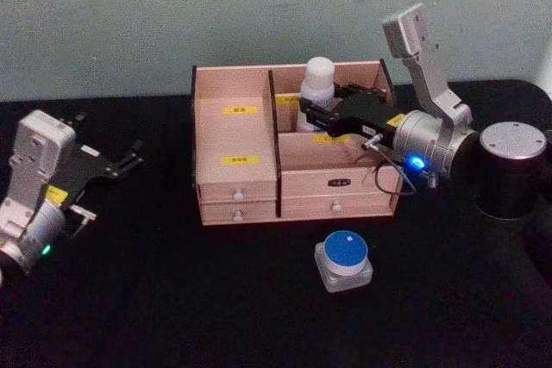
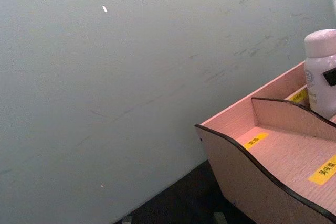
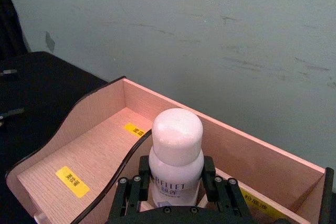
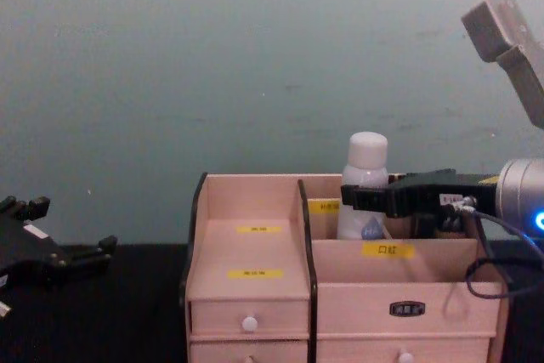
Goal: Pick up the facial cleanser and watermelon frost from the table and place them into the tiered storage box.
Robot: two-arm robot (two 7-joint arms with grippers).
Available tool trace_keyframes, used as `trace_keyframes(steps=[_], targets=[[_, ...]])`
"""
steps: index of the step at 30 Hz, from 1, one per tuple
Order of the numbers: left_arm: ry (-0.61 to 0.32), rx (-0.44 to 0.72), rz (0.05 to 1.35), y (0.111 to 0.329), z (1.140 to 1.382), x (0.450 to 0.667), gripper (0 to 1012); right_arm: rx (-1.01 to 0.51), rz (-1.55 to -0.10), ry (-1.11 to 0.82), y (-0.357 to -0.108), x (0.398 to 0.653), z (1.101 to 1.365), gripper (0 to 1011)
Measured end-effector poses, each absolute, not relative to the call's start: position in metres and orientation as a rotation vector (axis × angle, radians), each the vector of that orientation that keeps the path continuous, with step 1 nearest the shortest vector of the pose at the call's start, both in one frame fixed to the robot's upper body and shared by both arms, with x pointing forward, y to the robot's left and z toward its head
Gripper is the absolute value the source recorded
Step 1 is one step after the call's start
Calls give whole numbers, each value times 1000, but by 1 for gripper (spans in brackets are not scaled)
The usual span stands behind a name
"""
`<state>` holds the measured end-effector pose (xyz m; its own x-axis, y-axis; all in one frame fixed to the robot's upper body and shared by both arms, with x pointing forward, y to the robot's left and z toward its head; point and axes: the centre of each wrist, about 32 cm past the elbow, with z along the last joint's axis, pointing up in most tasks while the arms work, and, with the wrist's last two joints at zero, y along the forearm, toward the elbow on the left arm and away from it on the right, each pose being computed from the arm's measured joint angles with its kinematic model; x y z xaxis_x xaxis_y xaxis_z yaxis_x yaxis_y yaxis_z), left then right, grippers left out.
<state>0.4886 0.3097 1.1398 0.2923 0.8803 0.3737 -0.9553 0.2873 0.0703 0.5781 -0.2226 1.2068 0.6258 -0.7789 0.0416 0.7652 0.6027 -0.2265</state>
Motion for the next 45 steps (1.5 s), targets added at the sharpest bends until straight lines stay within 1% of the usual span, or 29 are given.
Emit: trace_keyframes(steps=[4, 6, 9, 12, 13, 14, 16, 17, 19, 35, 40, 45], targets=[[-285, 304, 1248, 310, 1140, 489, 1001, -231, -895, 65, -223, 578, 1207, 598], [-285, 304, 1248, 310, 1140, 489, 1001, -230, -895, 66, -223, 578, 1207, 618], [-285, 305, 1248, 310, 1140, 489, 1001, -229, -895, 67, -223, 578, 1207, 717], [-285, 305, 1248, 310, 1140, 489, 1001, -229, -895, 67, -223, 578, 1207, 770], [-285, 305, 1248, 310, 1140, 489, 1001, -229, -895, 67, -223, 578, 1207, 835], [-285, 304, 1248, 310, 1140, 489, 1001, -228, -895, 67, -223, 578, 1207, 849], [-285, 304, 1248, 310, 1140, 489, 1001, -228, -895, 68, -223, 578, 1207, 917], [-285, 305, 1248, 310, 1140, 489, 1001, -228, -895, 68, -223, 578, 1207, 932], [-285, 305, 1248, 310, 1140, 489, 1001, -227, -895, 68, -223, 578, 1207, 993], [-285, 305, 1248, 310, 1140, 489, 1001, -225, -893, 67, -223, 578, 1208, 1000], [-285, 305, 1248, 310, 1140, 489, 1001, -207, -887, 38, -230, 573, 1212, 1000], [-285, 304, 1248, 310, 1140, 489, 1001, -193, -870, 14, -240, 562, 1218, 1000]])
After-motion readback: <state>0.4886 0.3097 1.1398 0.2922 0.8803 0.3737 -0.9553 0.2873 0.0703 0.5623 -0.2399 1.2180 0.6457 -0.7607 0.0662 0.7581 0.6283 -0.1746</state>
